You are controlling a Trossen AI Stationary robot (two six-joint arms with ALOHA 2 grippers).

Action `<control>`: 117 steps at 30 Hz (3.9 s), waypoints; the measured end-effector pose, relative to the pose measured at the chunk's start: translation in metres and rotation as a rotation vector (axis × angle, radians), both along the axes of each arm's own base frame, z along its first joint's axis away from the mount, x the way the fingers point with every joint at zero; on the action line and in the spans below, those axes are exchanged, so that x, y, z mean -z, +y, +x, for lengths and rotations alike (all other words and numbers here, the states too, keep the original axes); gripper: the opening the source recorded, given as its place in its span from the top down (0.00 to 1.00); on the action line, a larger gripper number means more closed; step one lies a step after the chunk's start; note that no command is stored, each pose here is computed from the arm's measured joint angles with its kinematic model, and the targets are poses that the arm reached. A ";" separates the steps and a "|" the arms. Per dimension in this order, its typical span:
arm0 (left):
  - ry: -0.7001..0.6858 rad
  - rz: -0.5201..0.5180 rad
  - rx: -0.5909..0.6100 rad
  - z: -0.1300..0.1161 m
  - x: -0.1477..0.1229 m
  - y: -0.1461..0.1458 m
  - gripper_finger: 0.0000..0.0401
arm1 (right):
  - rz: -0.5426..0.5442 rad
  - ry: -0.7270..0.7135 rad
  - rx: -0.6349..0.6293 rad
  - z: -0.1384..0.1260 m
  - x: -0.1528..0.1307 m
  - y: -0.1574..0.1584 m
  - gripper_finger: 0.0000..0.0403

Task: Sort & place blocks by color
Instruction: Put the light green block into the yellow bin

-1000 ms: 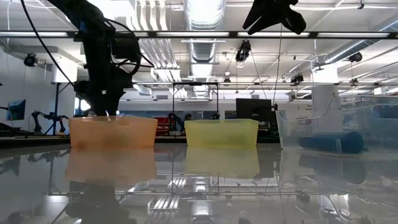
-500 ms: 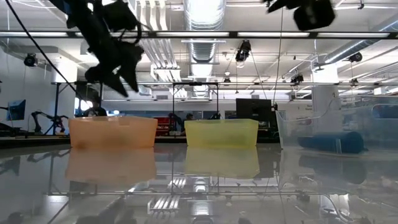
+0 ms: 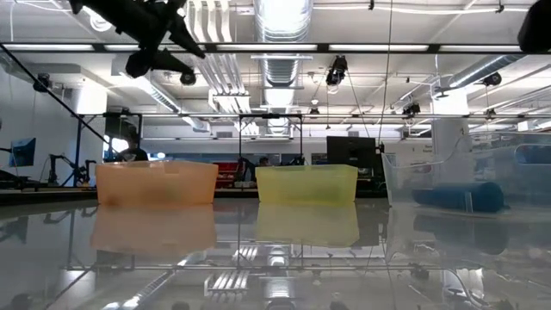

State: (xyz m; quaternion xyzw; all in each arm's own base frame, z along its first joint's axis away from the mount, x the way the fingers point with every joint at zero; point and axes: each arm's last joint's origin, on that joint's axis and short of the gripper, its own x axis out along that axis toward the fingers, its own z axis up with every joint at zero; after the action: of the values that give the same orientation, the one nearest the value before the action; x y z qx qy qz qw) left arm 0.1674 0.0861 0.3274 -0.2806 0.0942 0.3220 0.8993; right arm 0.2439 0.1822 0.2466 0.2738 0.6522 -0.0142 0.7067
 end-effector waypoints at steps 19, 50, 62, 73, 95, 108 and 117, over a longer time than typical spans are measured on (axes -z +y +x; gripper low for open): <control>-0.050 -0.001 0.003 -0.003 -0.005 -0.002 0.50 | 0.011 0.234 0.429 0.026 0.052 0.013 0.56; -0.028 -0.044 -0.010 0.008 0.003 0.004 0.50 | -0.036 0.251 0.578 0.046 0.097 0.020 0.55; -0.087 -0.013 -0.014 0.010 -0.003 0.005 0.50 | -0.043 0.223 0.572 0.046 0.100 0.019 0.75; -0.087 -0.013 -0.014 0.010 -0.003 0.005 0.50 | -0.015 0.179 0.522 0.038 0.074 0.015 0.90; -0.120 0.003 -0.013 0.011 -0.007 0.005 0.50 | 0.006 0.006 0.441 0.026 0.018 -0.006 0.90; -0.264 0.009 -0.014 0.010 -0.019 0.005 0.50 | -0.277 -0.238 0.470 0.058 -0.032 -0.136 0.90; -0.272 -0.015 -0.012 0.012 -0.018 0.005 0.50 | -0.441 -0.338 0.483 0.076 -0.040 -0.251 0.90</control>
State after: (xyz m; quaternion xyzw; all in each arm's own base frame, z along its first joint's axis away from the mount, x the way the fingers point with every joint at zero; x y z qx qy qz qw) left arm 0.1795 0.0915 0.3455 -0.3291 -0.0279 0.2854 0.8997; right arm 0.3199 -0.0686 0.2868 0.2594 0.4242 -0.2756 0.8227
